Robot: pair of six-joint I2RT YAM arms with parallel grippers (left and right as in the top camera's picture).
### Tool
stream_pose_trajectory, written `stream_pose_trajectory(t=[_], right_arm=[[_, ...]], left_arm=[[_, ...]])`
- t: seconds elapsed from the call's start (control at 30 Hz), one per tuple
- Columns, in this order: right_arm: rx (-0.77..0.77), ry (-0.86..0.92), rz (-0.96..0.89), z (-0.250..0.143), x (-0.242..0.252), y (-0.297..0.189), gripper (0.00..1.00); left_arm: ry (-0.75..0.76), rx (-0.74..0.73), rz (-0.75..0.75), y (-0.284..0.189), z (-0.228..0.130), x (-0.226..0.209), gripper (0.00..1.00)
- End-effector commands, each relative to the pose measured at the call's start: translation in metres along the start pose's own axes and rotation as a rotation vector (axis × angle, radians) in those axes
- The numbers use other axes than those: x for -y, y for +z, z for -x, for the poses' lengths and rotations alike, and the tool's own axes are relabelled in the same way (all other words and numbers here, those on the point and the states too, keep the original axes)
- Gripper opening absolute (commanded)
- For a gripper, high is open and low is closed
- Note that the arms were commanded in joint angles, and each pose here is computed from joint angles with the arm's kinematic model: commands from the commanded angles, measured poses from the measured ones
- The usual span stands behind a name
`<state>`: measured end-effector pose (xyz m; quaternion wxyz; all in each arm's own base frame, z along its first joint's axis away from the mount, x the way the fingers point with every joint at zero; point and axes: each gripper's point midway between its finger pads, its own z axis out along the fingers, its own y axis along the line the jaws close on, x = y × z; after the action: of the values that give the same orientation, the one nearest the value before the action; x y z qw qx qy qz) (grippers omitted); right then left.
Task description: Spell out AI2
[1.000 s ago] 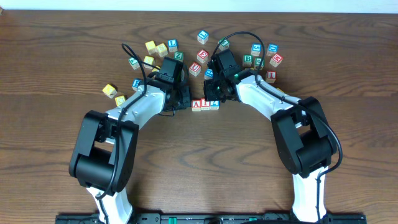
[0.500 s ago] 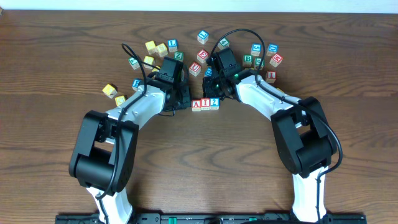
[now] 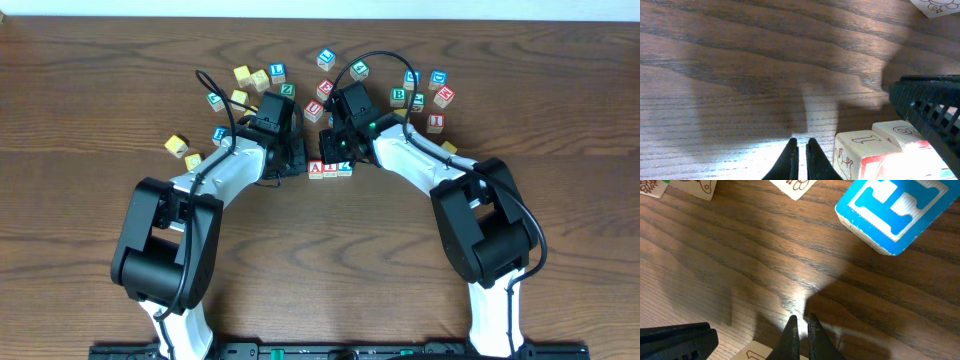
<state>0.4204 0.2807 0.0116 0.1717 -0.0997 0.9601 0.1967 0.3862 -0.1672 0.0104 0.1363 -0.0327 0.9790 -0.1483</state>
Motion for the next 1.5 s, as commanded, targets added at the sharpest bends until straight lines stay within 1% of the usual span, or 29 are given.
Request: stream_pose_trajectory(t=[0.0,0.83,0.97,1.07,1.17,1.4,1.47], right_arm=[[-0.002,-0.008,0.009,0.001,-0.004,0.001,0.03],[-0.02,-0.005,0.022,-0.003,-0.006,0.001,0.01],[0.019,-0.008,0.027,0.008,-0.005,0.0,0.02],[0.055,0.012,0.01,0.018,0.004,-0.002,0.02],[0.064,0.078,-0.026,0.023,0.024,-0.005,0.02],[-0.007,0.12,-0.064,0.006,0.037,-0.006,0.01],[-0.007,0.158,-0.087,0.005,0.043,-0.007,0.01]], left_arm=[[-0.016,-0.017,0.025,0.005,-0.005,-0.008,0.07],[-0.016,-0.017,0.025,0.005,-0.005,-0.008,0.07],[-0.015,-0.014,0.024,0.006,-0.004,-0.007,0.08],[-0.014,-0.007,0.02,0.006,-0.003,-0.007,0.08],[-0.014,-0.008,0.021,0.006,-0.003,-0.007,0.08],[-0.014,-0.009,0.021,0.006,-0.003,-0.007,0.07],[-0.014,-0.009,0.021,0.006,-0.003,-0.007,0.08]])
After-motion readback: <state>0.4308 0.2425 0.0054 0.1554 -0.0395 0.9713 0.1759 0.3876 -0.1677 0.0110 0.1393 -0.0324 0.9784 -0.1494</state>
